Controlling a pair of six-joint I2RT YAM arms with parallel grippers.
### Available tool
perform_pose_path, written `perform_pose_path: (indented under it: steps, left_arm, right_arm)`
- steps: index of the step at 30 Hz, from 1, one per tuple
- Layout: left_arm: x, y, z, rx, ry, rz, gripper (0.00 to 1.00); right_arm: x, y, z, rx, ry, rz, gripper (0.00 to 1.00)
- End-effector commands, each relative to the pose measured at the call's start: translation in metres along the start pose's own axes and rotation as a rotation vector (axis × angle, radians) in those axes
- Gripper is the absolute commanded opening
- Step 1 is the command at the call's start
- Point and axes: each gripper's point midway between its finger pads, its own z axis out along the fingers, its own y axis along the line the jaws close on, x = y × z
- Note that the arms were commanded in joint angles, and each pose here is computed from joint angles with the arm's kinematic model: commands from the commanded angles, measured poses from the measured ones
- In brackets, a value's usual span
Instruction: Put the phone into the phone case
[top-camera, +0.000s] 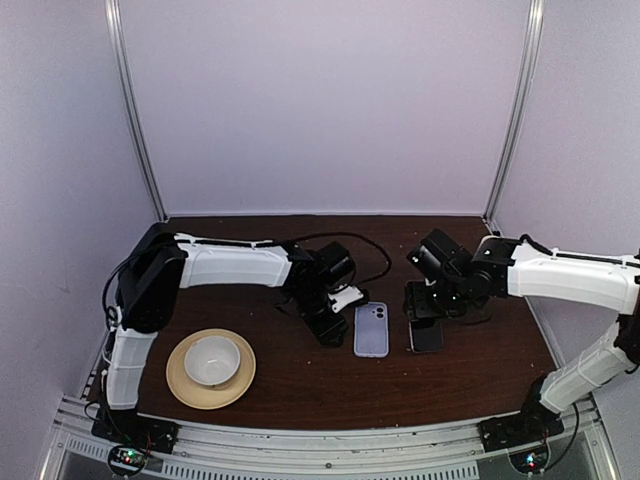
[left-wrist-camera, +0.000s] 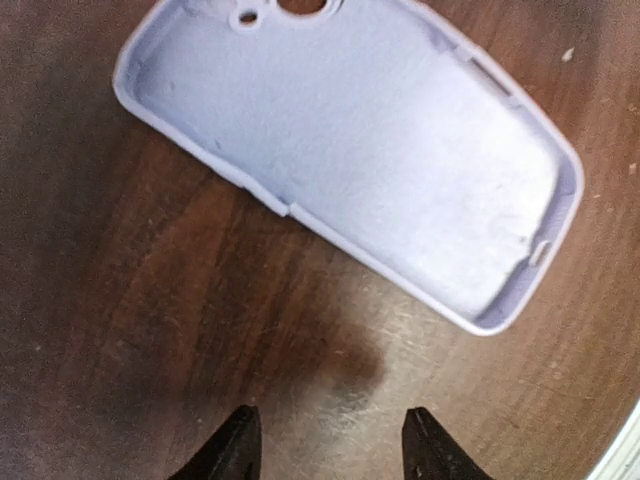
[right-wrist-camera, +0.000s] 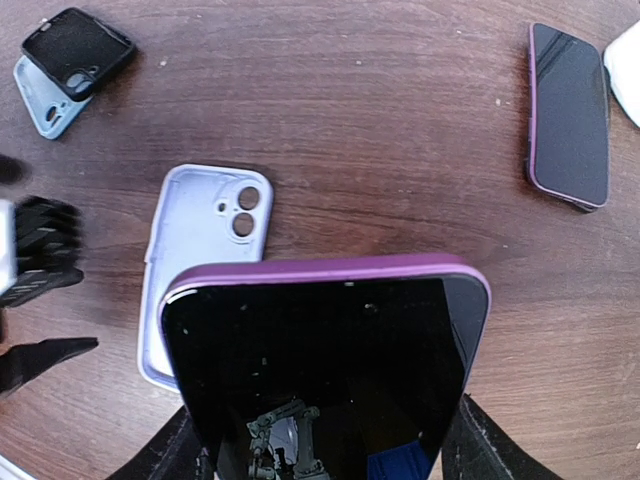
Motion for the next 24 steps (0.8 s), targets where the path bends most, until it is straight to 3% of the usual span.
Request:
perform_pose_path:
  steps: [1, 6, 13, 20, 24]
  left_arm:
    - [-0.003, 0.010, 0.016, -0.030, 0.020, 0.010, 0.51]
    - [-0.003, -0.001, 0.034, -0.057, 0.064, 0.061, 0.39]
    - [0.013, -0.045, 0.055, 0.057, 0.115, 0.138, 0.37]
    - [-0.035, -0.083, 0.048, 0.185, -0.064, 0.264, 0.33]
    - [-0.060, -0.080, 0.013, 0.247, -0.180, 0.190, 0.30]
  right_arm:
    - [-0.011, -0.014, -0.007, 0.030, -0.038, -0.008, 0.43]
    - [-0.014, -0.022, -0.016, 0.011, -0.064, 0.032, 0.43]
    - [-0.024, -0.058, -0.036, 0.059, -0.096, 0.082, 0.43]
    - [-0.047, -0.071, -0.045, 0.102, -0.129, 0.060, 0.43]
    - [-0.060, -0.058, -0.041, 0.073, -0.131, 0.016, 0.41]
